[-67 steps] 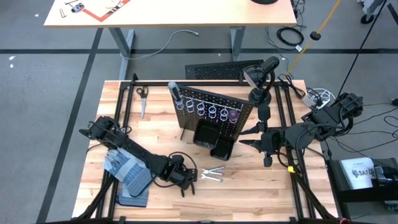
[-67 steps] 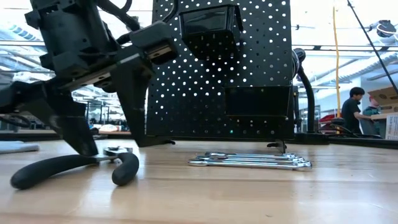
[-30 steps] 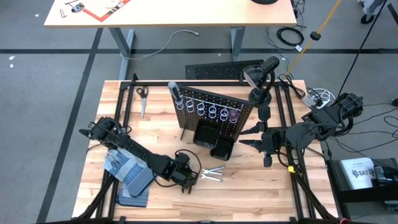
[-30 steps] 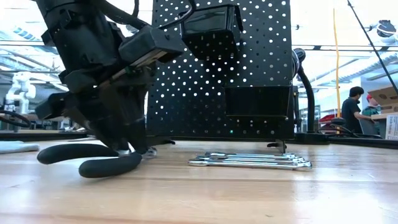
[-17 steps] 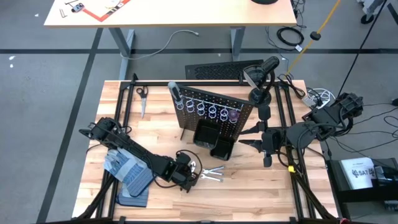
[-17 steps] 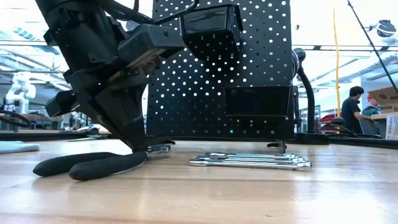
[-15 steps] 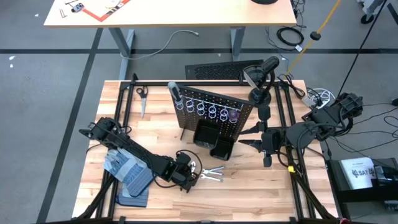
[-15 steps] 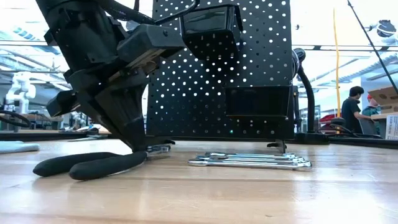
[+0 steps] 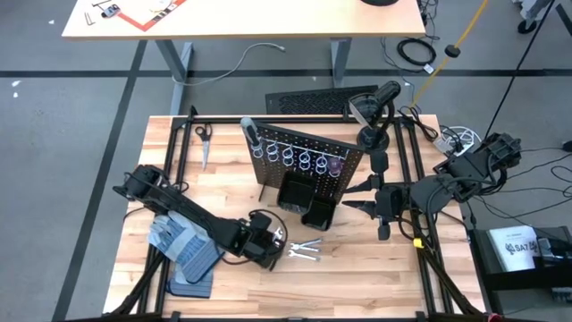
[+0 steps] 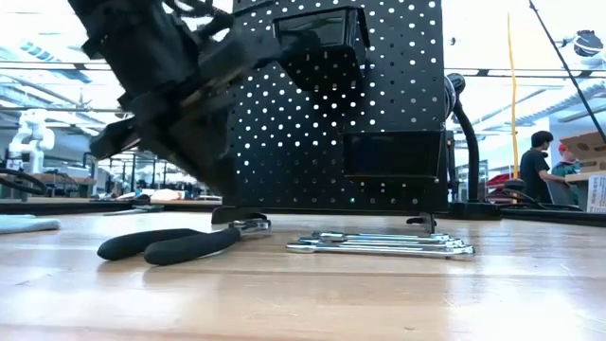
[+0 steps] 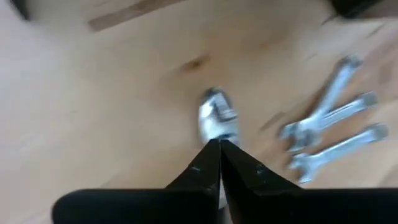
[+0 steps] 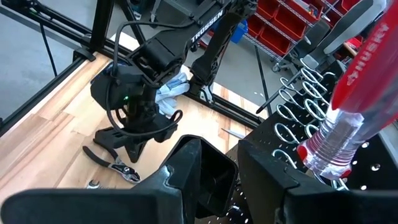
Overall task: Hang tools onto peg board
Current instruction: Hang the black pliers on the black peg board
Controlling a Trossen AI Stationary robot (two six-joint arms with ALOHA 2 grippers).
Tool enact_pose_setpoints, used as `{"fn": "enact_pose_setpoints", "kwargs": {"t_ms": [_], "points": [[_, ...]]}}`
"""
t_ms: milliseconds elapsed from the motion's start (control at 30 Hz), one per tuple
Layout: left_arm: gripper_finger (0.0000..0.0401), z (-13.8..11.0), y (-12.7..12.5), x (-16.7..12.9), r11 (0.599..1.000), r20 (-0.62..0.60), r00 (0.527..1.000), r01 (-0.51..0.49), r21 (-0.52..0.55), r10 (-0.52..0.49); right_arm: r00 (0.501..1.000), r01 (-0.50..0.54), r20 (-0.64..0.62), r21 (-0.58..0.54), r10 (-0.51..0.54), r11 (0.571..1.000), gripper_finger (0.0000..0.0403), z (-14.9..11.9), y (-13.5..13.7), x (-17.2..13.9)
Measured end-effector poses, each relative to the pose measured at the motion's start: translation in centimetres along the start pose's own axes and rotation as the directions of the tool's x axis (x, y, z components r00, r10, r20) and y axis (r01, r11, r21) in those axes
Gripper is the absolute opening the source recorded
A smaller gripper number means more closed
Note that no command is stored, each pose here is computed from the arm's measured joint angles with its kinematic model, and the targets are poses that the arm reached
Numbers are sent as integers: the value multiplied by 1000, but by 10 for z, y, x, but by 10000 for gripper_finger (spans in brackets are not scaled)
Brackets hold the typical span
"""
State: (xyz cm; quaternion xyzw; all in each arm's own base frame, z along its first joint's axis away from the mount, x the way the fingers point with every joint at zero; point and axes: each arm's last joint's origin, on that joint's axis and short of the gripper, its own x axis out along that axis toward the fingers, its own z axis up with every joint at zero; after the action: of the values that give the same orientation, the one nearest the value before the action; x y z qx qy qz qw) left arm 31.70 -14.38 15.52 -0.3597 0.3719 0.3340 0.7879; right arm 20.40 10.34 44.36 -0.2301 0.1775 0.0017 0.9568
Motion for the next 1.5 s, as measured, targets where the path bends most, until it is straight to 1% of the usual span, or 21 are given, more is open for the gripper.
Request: {"fn": "enact_pose_setpoints", "kwargs": {"t_ms": [100,200,300,400,467,533,700,833,1000,1100,1267,1367,1500], "points": [[63,2,-8,-1,997,15,997,78,-21,-78,1000,0,0,0,0,1000,100,0,0,0],[116,2,-14,6,992,19,992,124,-26,-124,1000,0,0,-1,0,1000,100,0,0,0],[177,-1,-12,16,995,15,995,95,-22,-94,1000,0,0,-1,0,1000,100,0,0,0],[231,-3,-9,25,997,14,998,66,-41,-65,1000,-1,-1,-1,1,1000,100,0,0,0],[258,-2,-9,29,997,14,998,58,-43,-57,1000,-1,-1,-1,1,1000,100,0,0,0],[274,-1,-8,34,998,10,999,47,-46,-47,1000,-1,-1,-1,1,1000,100,0,0,0],[277,3,-5,40,999,-28,999,22,-42,-23,1000,-1,-1,-1,1,1000,100,0,0,0],[276,7,-4,41,1000,-72,997,7,28,-5,1000,0,0,0,0,1000,100,0,0,0],[276,8,0,44,997,-108,994,-18,76,26,1000,0,1,0,0,1000,100,0,0,0],[276,5,2,49,990,-125,991,-25,141,43,1000,1,4,3,-1,1000,100,0,0,0],[263,0,4,54,954,-175,983,-9,299,64,1000,2,5,4,-2,1000,100,1,0,0],[249,-2,4,53,919,-179,982,9,394,67,1000,2,5,4,-2,1000,100,1,0,0],[237,-5,5,52,873,-185,980,29,487,70,1000,2,5,6,-2,1000,100,1,0,0]]}}
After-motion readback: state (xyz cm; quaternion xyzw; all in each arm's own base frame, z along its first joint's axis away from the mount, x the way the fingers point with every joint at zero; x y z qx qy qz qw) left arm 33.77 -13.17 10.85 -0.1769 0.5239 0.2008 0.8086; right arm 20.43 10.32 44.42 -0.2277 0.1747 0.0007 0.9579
